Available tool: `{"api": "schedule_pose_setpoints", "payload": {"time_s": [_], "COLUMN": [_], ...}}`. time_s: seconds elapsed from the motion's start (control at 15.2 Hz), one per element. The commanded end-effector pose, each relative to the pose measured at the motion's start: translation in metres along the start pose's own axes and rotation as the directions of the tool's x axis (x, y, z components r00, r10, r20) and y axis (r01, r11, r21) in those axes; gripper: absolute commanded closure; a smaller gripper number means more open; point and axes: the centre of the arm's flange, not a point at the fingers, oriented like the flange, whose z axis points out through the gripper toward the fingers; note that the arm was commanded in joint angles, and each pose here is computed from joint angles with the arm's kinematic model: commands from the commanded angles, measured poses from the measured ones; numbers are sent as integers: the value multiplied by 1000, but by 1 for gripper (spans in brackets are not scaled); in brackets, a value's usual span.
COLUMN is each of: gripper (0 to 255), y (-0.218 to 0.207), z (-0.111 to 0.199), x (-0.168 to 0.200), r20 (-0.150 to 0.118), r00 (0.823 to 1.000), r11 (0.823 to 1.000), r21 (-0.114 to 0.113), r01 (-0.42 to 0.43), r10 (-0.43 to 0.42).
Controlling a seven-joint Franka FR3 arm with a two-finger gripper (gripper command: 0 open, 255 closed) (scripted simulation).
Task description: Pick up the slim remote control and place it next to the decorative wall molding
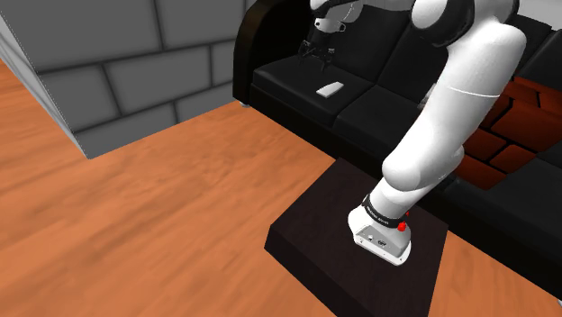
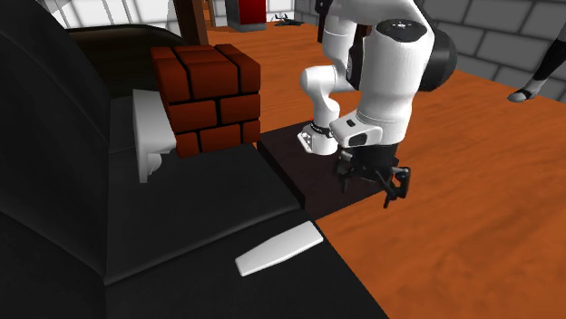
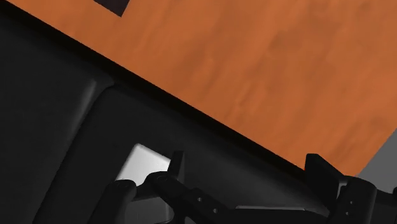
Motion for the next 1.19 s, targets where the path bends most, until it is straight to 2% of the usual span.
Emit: {"api": "schedule_pose_setpoints", "payload": {"time_s": [0.0,0.2,0.46,0.66,0.92,1.12], "gripper": [0,0,0,0,0,0], "y": [12,32,63,89,128,132], "z": [11,26,45,59,78,90], "x": [23,54,91,116,146,148], "r20": [1,1,1,-1,-6,-6], "r00": [998,987,959,928,874,869], "r11": [998,987,959,927,872,867], "r21": [-8,-21,-37,-49,-65,-66], "r01": [-65,-159,-282,-371,-485,-494], "r10": [65,159,282,372,486,495]}}
